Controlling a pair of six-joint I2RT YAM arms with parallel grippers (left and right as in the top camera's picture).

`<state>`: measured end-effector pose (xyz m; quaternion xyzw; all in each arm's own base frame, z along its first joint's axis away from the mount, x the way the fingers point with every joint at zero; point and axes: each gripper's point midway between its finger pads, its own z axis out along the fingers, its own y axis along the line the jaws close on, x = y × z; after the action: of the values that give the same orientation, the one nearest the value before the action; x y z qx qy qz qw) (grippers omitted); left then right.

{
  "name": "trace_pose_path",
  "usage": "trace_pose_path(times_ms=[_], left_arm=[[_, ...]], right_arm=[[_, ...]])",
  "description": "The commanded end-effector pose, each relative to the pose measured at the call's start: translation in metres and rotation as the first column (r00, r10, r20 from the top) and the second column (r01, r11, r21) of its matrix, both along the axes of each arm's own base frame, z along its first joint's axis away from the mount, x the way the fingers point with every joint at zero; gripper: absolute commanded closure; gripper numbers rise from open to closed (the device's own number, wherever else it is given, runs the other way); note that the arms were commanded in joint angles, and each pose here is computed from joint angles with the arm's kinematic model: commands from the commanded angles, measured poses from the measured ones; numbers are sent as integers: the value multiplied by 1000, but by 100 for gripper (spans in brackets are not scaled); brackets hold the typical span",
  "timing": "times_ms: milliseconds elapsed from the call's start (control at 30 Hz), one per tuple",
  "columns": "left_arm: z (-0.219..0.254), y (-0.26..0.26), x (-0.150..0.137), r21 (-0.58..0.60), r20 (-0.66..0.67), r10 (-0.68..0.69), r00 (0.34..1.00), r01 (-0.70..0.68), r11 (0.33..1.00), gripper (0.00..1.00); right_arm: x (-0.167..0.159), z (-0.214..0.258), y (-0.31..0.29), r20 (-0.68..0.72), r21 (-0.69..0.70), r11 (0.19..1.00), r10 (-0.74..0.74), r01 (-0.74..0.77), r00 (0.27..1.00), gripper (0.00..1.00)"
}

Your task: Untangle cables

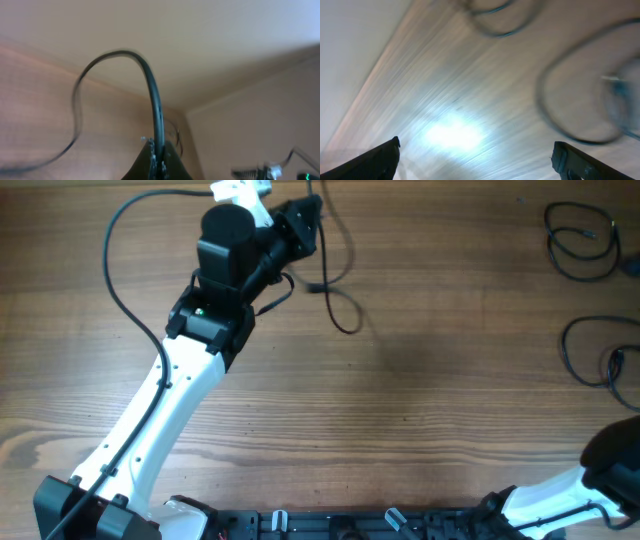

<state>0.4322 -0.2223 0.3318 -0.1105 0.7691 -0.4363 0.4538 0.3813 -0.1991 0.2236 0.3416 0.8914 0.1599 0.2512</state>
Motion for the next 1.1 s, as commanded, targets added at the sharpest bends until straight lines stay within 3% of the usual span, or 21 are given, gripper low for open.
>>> trace_pose_path(times_ms=[0,67,133,200,233,333,400,567,700,900,967,1067], left_arm=[[-33,-18,-26,2,-181,-69,981,71,997,96],[-66,-19,-41,57,-308,-70,949,92,994,94],[-91,-15,-55,110,-400,-63,914,117,987,83],[-108,-12,-66,162,-453,-63,889,152,975,54],[-117,-8,-73,186,-486,-57,872,167,968,33],[-131,-1,-86,233,-534,-49,844,203,951,10],[-138,6,-90,282,-544,-26,839,213,935,2],[-144,41,-83,398,-525,125,842,114,910,1],[-129,73,-72,396,-492,199,848,15,918,2],[-120,128,-56,360,-490,309,815,-134,923,1],[-119,137,-54,326,-506,315,803,-160,932,0],[-116,153,-48,307,-506,336,795,-198,931,0]], right_arm=[[24,9,58,55,21,982,186,-187,981,0],[31,9,79,55,21,971,236,-237,970,0],[37,10,102,58,20,957,287,-289,956,0],[42,10,119,60,18,945,326,-328,943,0],[45,11,130,65,14,936,351,-352,934,0],[52,12,157,75,21,920,388,-391,918,0],[57,13,174,81,23,911,409,-412,909,0],[65,8,208,58,8,905,425,-426,904,0],[69,-2,245,45,10,872,489,-490,871,2],[71,-44,288,-59,3,824,566,-567,822,12],[72,-59,302,-79,-7,787,614,-616,785,14],[76,-83,327,-94,-84,652,748,-754,657,15]])
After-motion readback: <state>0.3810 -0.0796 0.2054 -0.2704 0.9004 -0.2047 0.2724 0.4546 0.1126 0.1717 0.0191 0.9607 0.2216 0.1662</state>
